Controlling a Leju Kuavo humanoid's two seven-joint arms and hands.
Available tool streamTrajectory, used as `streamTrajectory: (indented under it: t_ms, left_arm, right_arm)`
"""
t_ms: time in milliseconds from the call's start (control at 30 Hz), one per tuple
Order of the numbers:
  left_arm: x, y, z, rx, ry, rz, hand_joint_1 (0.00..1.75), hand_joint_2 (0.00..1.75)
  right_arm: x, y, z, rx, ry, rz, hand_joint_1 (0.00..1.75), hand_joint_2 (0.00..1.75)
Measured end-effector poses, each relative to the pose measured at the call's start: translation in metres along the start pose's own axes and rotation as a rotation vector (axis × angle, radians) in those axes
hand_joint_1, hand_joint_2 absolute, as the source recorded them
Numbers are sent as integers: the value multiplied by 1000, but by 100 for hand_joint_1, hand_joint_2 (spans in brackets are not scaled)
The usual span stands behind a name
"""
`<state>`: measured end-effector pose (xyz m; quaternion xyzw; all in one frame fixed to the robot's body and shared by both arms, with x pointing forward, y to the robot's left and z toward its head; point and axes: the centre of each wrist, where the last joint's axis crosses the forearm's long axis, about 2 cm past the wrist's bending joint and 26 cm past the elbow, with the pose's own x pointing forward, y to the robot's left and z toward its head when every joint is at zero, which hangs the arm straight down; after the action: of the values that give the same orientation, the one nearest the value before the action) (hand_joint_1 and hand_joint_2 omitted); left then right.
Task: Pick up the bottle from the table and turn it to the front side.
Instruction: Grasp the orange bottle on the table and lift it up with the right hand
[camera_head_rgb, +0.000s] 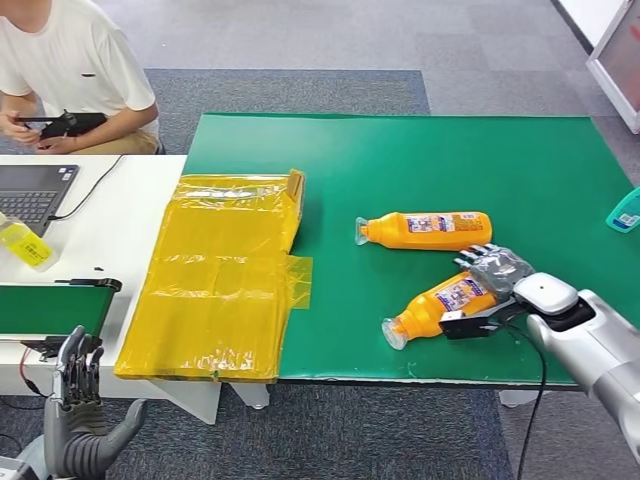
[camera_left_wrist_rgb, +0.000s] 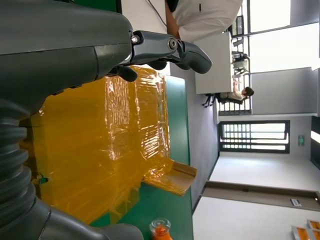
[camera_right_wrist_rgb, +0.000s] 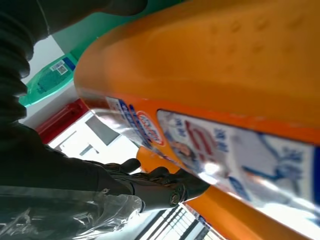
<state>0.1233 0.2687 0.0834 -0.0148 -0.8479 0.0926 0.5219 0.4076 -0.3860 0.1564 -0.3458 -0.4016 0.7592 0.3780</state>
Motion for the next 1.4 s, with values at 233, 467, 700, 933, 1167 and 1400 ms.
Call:
streamTrajectory:
  t_ms: [233, 467, 700, 933, 1167, 1400]
  left_arm:
    - [0, 0, 1, 1, 3, -1, 0, 175]
    - [0, 1, 3, 5, 7, 4, 0, 175]
    - [1, 1, 5, 10, 8, 8, 0, 175]
    - [1, 1, 5, -5, 13, 9, 0, 175]
    - [0, -2, 4, -25, 14, 10, 0, 175]
    - [1, -16, -4, -36, 11, 20, 0, 175]
  right_arm:
    - [6, 3, -2, 13, -18, 10, 44, 175]
    - [11, 3, -5, 15, -37, -12, 175, 175]
    - [13, -2, -8, 9, -45, -23, 175, 175]
    - [15, -3, -9, -2, -49, -16, 175, 175]
    - [49, 4, -4, -271, -155, -151, 172, 175]
    - [146, -19, 22, -736, -358, -588, 175, 175]
